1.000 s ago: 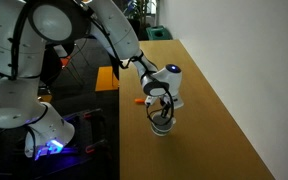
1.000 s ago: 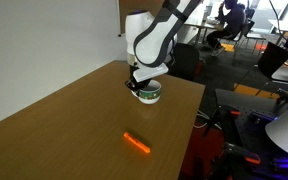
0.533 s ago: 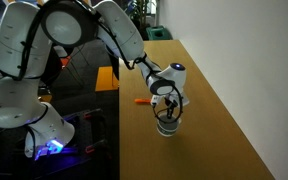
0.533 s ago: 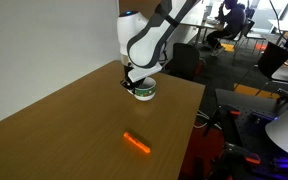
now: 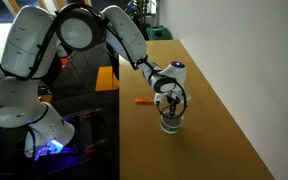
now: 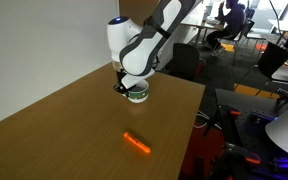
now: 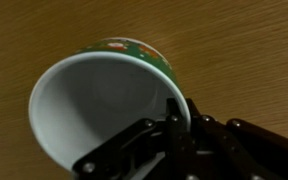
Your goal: Remove the highlighter from the cup then move the cup backwards and move the highlighter to the right
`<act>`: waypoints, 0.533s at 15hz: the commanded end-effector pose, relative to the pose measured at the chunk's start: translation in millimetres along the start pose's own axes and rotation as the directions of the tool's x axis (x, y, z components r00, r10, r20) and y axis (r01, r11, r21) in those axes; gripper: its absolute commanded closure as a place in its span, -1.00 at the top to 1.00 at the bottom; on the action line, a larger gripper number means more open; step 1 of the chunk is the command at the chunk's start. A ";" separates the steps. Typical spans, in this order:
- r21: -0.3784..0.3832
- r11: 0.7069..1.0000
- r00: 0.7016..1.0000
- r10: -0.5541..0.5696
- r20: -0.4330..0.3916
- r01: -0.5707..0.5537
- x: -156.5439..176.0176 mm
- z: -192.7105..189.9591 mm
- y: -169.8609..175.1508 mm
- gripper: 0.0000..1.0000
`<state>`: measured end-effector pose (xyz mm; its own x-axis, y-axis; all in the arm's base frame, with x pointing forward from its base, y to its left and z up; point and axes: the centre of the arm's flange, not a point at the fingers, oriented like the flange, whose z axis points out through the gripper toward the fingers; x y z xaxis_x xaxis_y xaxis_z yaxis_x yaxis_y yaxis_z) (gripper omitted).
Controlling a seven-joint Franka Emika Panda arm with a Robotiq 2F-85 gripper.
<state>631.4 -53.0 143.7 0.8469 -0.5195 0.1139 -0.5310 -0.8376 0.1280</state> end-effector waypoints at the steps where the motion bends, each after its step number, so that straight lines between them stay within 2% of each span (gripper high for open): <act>1: -0.021 0.999 0.998 -0.050 -0.026 0.049 12.1 -15.0 -15.5 -0.95; 8: -0.007 0.987 0.986 -0.160 -0.050 0.160 14.0 -24.9 -43.0 -0.95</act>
<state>651.0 -26.7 150.1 0.8908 -0.4304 0.1455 -0.4487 -0.8838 0.1329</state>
